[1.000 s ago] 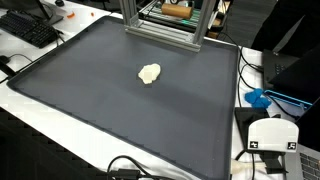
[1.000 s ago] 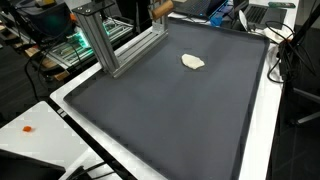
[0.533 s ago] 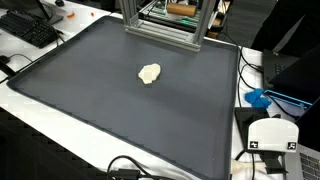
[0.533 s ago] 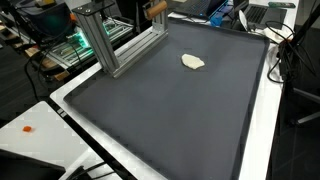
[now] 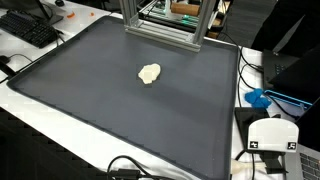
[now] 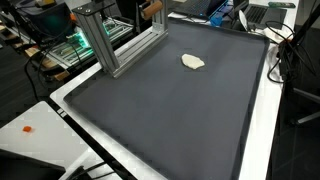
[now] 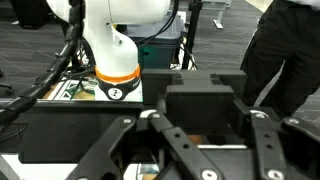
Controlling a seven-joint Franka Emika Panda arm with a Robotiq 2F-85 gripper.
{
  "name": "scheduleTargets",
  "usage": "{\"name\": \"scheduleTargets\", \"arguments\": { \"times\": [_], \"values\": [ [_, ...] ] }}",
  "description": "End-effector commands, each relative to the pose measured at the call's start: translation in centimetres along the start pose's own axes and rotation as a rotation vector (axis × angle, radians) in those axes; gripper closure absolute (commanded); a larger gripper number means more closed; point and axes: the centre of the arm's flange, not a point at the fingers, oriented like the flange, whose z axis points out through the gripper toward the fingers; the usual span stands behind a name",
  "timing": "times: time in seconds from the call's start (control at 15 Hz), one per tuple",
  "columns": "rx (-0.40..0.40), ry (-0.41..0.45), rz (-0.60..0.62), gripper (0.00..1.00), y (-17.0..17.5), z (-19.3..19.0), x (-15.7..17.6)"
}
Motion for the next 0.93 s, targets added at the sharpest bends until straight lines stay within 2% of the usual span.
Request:
{"name": "scheduleTargets", "arguments": {
  "times": [0.0, 0.47, 0.67, 0.73, 0.8, 0.87],
  "values": [
    [-0.038, 0.008, 0.008, 0.65, -0.3, 1.3, -0.2],
    [-0.071, 0.048, 0.021, 0.65, -0.9, 1.4, 0.7],
    [-0.080, 0.040, 0.019, 0.65, -0.9, 1.6, 0.8],
    [-0.080, 0.037, 0.016, 0.15, -0.9, 1.6, 0.8],
    [-0.079, 0.035, 0.016, 0.13, -0.9, 1.5, 0.8],
    [-0.076, 0.037, 0.019, 0.07, -0.8, 1.4, 0.7]
  ]
}}
